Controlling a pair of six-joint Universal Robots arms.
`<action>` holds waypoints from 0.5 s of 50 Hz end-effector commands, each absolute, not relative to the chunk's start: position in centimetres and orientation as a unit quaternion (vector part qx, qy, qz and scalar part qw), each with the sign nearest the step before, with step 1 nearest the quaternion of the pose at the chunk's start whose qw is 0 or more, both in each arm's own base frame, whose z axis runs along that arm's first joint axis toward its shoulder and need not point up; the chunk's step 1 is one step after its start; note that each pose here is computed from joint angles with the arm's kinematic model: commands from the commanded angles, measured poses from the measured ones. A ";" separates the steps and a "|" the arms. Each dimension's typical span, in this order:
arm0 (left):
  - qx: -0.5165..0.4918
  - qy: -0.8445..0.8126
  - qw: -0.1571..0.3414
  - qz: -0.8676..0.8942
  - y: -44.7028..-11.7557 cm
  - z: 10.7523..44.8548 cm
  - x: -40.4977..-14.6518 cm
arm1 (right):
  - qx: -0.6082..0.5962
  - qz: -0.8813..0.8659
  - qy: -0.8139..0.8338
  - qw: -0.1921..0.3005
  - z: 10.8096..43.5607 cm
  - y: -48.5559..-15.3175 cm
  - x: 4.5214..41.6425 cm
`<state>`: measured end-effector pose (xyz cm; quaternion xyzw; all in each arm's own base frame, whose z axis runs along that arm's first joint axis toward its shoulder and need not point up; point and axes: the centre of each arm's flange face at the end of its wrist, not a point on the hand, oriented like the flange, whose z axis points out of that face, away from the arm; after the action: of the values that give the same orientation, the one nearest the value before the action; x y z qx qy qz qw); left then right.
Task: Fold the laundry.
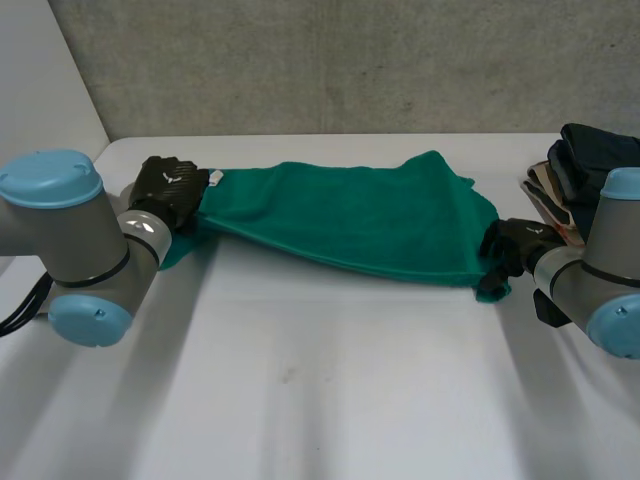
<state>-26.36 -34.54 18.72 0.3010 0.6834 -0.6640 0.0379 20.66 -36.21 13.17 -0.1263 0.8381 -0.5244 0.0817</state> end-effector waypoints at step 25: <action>0.544 0.752 0.088 -0.362 -21.6 20.1 -22.3 | -0.576 -0.350 0.721 -0.163 18.8 -26.2 16.0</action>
<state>-22.87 -23.97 20.71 0.4732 0.7604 -0.4365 0.0854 16.34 -28.85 18.82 -0.4795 0.7640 -0.4086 -0.1391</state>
